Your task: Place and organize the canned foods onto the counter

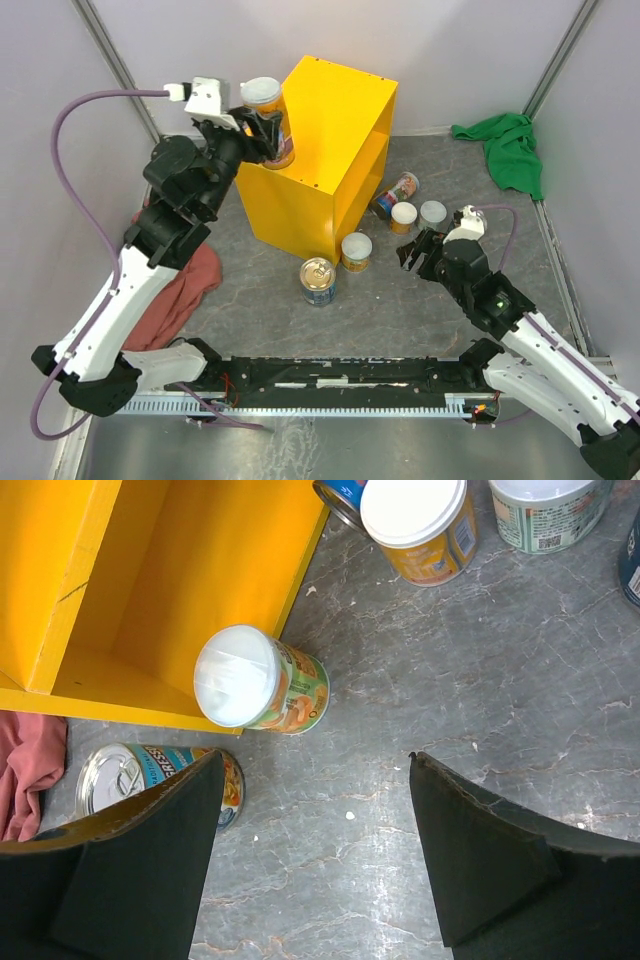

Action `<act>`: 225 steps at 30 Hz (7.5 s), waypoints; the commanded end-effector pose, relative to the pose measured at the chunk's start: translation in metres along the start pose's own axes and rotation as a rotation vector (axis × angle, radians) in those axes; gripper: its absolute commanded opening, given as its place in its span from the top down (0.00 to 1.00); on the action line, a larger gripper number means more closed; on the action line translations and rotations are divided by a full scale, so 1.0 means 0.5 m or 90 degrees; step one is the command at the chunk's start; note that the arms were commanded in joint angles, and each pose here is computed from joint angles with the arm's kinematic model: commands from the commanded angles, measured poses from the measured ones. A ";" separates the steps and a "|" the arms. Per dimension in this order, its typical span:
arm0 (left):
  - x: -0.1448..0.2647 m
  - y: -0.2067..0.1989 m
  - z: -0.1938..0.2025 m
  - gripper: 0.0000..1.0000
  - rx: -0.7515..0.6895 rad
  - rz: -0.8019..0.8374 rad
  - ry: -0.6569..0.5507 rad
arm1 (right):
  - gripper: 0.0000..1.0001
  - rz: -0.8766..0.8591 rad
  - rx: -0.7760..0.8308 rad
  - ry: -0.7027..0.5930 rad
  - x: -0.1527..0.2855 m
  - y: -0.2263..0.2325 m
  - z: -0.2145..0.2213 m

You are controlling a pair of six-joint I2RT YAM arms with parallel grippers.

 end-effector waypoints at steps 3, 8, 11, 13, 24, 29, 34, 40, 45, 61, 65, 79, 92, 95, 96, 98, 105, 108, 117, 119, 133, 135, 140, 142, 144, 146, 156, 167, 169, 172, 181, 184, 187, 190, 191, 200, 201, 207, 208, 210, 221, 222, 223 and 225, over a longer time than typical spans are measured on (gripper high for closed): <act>-0.025 -0.039 -0.067 0.97 -0.042 0.026 -0.167 | 0.17 -0.050 0.005 -0.054 0.014 0.040 -0.054; -0.041 -0.034 -0.032 0.97 -0.064 0.006 -0.179 | 0.17 -0.056 0.015 -0.057 0.020 0.044 -0.061; -0.046 -0.031 -0.014 0.97 -0.075 -0.003 -0.184 | 0.17 -0.059 0.017 -0.060 0.022 0.045 -0.062; -0.047 -0.029 -0.006 0.97 -0.079 -0.006 -0.189 | 0.17 -0.061 0.019 -0.059 0.022 0.045 -0.062; -0.050 -0.027 0.046 0.68 -0.088 -0.002 -0.154 | 0.16 -0.069 0.035 -0.066 0.026 0.058 -0.080; -0.055 -0.030 0.048 0.39 -0.085 -0.002 -0.133 | 0.13 -0.072 0.046 -0.071 0.031 0.066 -0.094; -0.052 -0.031 0.047 0.23 -0.066 -0.003 -0.116 | 0.13 -0.078 0.052 -0.076 0.038 0.074 -0.107; -0.043 -0.030 0.044 0.15 -0.052 0.000 -0.102 | 0.13 -0.085 0.055 -0.079 0.047 0.080 -0.116; -0.035 -0.031 0.028 0.13 -0.032 0.002 -0.100 | 0.13 -0.095 0.061 -0.086 0.061 0.084 -0.126; 0.045 -0.033 -0.048 0.16 0.113 0.039 -0.113 | 0.18 -0.216 0.122 -0.148 0.148 0.182 -0.256; 0.070 -0.028 -0.057 0.23 0.163 0.038 -0.114 | 0.20 -0.250 0.138 -0.160 0.161 0.219 -0.293; 0.114 -0.010 -0.009 0.30 0.206 0.020 -0.055 | 0.21 -0.263 0.144 -0.160 0.147 0.275 -0.340; 0.119 -0.012 0.052 0.38 0.220 0.025 -0.005 | 0.25 -0.314 0.209 -0.130 0.111 0.378 -0.342; 0.117 -0.012 0.068 0.39 0.222 0.020 0.006 | 0.25 -0.316 0.241 -0.120 0.091 0.416 -0.325; 0.117 -0.011 0.071 0.39 0.223 0.018 0.008 | 0.25 -0.317 0.256 -0.121 0.085 0.428 -0.322; 0.119 -0.010 0.077 0.40 0.228 0.014 0.011 | 0.24 -0.316 0.276 -0.124 0.076 0.450 -0.317; 0.128 -0.002 0.105 0.41 0.251 -0.004 0.022 | 0.17 -0.318 0.317 -0.146 0.043 0.496 -0.319; 0.128 0.002 0.113 0.41 0.256 -0.015 0.023 | 0.14 -0.318 0.332 -0.147 0.024 0.512 -0.317; 0.126 0.009 0.123 0.41 0.270 -0.037 0.011 | 0.08 -0.316 0.360 -0.160 -0.030 0.550 -0.313; 0.126 0.011 0.122 0.41 0.269 -0.040 0.007 | 0.07 -0.317 0.361 -0.164 -0.036 0.556 -0.314; 0.114 0.005 0.134 0.42 0.276 -0.034 -0.001 | 0.02 -0.301 0.368 -0.191 -0.071 0.571 -0.323; 0.111 0.004 0.136 0.42 0.274 -0.034 0.000 | 0.02 -0.300 0.366 -0.191 -0.080 0.571 -0.326; 0.104 0.002 0.142 0.42 0.268 -0.033 0.003 | 0.02 -0.311 0.353 -0.189 -0.108 0.572 -0.329; 0.104 0.001 0.143 0.42 0.267 -0.031 0.004 | 0.03 -0.313 0.350 -0.192 -0.116 0.573 -0.332; 0.103 0.001 0.146 0.43 0.266 -0.029 0.006 | 0.04 -0.314 0.345 -0.193 -0.129 0.570 -0.335; 0.103 0.000 0.149 0.43 0.266 -0.028 0.006 | 0.05 -0.316 0.340 -0.194 -0.142 0.568 -0.339; 0.099 0.002 0.170 0.43 0.256 -0.032 0.009 | 0.16 -0.316 0.318 -0.210 -0.216 0.546 -0.370; 0.093 0.009 0.202 0.43 0.243 -0.044 0.008 | 0.23 -0.314 0.331 -0.234 -0.338 0.531 -0.417; 0.093 0.009 0.207 0.43 0.243 -0.043 0.007 | 0.23 -0.310 0.331 -0.241 -0.360 0.530 -0.426; 0.094 0.010 0.214 0.43 0.241 -0.042 0.008 | 0.23 -0.305 0.327 -0.247 -0.395 0.526 -0.439; 0.106 0.018 0.219 0.43 0.230 -0.041 0.003 | 0.23 -0.272 0.313 -0.269 -0.474 0.504 -0.473; 0.109 0.018 0.217 0.43 0.229 -0.038 -0.001 | 0.22 -0.256 0.310 -0.274 -0.493 0.491 -0.482; 0.109 0.018 0.220 0.43 0.225 -0.036 0.000 | 0.22 -0.249 0.311 -0.277 -0.506 0.485 -0.486; 0.108 0.018 0.224 0.43 0.221 -0.036 0.002 | 0.22 -0.245 0.317 -0.278 -0.520 0.483 -0.488; 0.107 0.018 0.227 0.43 0.221 -0.036 0.004 | 0.22 -0.243 0.320 -0.277 -0.526 0.483 -0.487; 0.104 0.015 0.230 0.43 0.223 -0.031 0.005 | 0.20 -0.230 0.326 -0.278 -0.547 0.473 -0.481; 0.103 0.014 0.230 0.43 0.223 -0.031 0.006 | 0.19 -0.231 0.324 -0.279 -0.546 0.472 -0.483; 0.105 0.015 0.228 0.43 0.231 -0.032 0.006 | 0.10 -0.244 0.307 -0.280 -0.521 0.476 -0.487; 0.106 0.015 0.227 0.43 0.233 -0.033 0.006 | 0.09 -0.246 0.304 -0.282 -0.513 0.478 -0.491; 0.108 0.014 0.226 0.43 0.236 -0.032 0.009 | 0.04 -0.250 0.300 -0.282 -0.497 0.480 -0.497; 0.124 0.015 0.202 0.39 0.253 -0.034 0.020 | 0.00 -0.267 0.299 -0.277 -0.399 0.494 -0.518; 0.125 0.016 0.200 0.39 0.255 -0.035 0.021 | 0.00 -0.266 0.299 -0.277 -0.388 0.493 -0.517; 0.127 0.016 0.199 0.39 0.257 -0.036 0.022 | 0.01 -0.264 0.300 -0.273 -0.380 0.489 -0.513; 0.131 0.020 0.197 0.38 0.257 -0.042 0.023 | 0.00 -0.264 0.300 -0.273 -0.353 0.487 -0.512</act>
Point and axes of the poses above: each gripper's point midway between its finger pads, its own x axis back along the fingers, its own y axis along the line the jaws close on, z = x × y, the point moved 7 cm from there along x, back along the fingers, and after that the axes turned 1 degree about x, right-handed, at the moved point
